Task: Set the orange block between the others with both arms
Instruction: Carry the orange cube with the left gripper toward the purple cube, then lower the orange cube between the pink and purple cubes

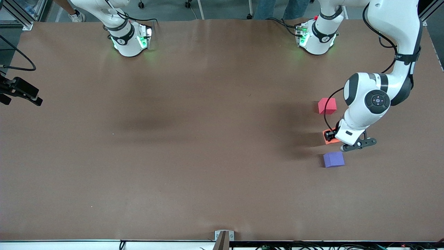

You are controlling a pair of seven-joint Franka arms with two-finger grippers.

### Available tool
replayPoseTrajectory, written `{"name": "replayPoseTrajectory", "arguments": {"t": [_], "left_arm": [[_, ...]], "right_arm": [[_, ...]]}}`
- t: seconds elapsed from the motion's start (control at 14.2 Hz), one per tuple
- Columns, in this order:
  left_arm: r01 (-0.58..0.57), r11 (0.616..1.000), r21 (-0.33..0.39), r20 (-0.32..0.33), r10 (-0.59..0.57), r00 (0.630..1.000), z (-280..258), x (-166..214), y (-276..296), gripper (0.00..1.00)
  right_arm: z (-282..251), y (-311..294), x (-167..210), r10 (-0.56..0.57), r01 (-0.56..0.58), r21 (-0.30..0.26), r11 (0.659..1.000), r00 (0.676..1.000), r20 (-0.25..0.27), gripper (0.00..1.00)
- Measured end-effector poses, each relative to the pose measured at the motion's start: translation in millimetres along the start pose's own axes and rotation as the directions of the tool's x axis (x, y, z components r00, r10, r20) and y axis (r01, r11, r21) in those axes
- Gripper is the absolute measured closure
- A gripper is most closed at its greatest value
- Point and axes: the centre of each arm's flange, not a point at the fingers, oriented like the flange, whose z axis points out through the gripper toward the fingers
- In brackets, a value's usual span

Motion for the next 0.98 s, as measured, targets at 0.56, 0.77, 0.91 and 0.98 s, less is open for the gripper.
{"name": "replayPoseTrajectory", "arguments": {"t": [0.56,0.77,0.91,0.98], "left_arm": [[-0.115,0.993,-0.019,-0.039,0.114,0.993,40,-32,-25,0.45],[-0.126,0.992,-0.024,-0.055,0.125,0.991,45,-37,-26,0.45],[-0.132,0.991,-0.027,-0.056,0.130,0.990,49,-42,-25,0.45],[-0.137,0.990,-0.028,-0.056,0.135,0.989,51,-44,-22,0.45]], "right_arm": [[0,0,0,0.001,-0.001,0.000,1.000,1.000,-0.002,0.00],[0,0,0,0.001,-0.001,0.000,1.000,1.000,-0.002,0.00],[0,0,0,0.001,-0.001,0.000,1.000,1.000,-0.003,0.00],[0,0,0,0.001,-0.001,0.000,1.000,1.000,-0.003,0.00]]}}
